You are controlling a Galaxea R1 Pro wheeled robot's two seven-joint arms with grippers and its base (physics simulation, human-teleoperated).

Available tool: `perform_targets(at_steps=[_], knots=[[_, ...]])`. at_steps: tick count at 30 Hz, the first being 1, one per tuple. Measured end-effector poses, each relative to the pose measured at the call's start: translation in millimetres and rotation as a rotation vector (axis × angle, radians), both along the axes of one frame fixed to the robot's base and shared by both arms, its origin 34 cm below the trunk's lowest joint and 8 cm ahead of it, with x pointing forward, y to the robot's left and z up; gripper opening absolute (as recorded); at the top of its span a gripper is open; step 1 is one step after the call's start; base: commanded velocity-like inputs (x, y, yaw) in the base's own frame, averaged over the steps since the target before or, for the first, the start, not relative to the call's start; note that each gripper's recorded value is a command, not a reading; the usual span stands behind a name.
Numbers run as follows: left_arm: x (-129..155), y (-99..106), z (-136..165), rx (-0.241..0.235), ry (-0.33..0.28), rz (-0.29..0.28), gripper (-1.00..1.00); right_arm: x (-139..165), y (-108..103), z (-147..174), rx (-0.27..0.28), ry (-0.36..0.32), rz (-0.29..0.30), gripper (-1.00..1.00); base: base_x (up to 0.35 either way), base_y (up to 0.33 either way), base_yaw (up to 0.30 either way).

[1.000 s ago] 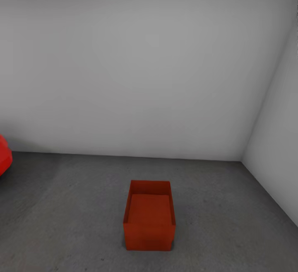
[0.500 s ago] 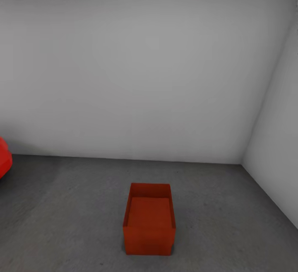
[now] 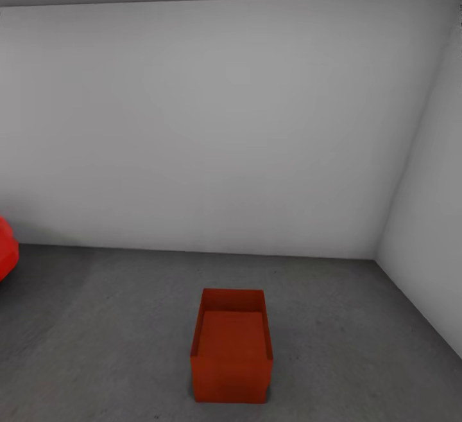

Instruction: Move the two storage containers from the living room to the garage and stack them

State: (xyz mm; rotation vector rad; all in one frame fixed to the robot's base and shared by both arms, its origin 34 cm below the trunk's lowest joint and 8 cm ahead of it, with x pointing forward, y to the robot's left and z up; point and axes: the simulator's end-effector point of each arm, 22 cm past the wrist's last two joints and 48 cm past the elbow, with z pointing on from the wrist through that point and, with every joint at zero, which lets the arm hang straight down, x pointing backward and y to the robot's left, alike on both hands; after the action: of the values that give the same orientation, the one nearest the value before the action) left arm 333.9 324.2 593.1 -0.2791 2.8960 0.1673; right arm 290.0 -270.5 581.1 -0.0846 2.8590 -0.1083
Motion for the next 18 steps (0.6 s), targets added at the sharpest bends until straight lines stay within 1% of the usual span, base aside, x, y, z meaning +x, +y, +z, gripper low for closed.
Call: perform_targets(at_steps=[2, 7, 13, 18], knots=[[3, 0, 1, -0.004, -0.013, 0.007, 1.0, 1, 0, 0, 0.0, -0.003, -0.001, 1.0, 0.0, 0.0, 0.0], [1, -3, 1, -0.01, -0.014, 0.014, 1.0, 4, 0, 2, 0.0, -0.011, -0.001, 1.0, 0.0, 0.0, 0.0], [-2, -13, 0, -0.056, -0.015, 0.009, 1.0, 6, 0, 3, 0.0, -0.014, -0.001, 1.0, 0.0, 0.0, 0.0], [1, -15, 2, -0.067, -0.023, 0.013, 1.0, 9, 1, 4, 0.001, -0.02, -0.001, 1.0, 0.0, 0.0, 0.0]])
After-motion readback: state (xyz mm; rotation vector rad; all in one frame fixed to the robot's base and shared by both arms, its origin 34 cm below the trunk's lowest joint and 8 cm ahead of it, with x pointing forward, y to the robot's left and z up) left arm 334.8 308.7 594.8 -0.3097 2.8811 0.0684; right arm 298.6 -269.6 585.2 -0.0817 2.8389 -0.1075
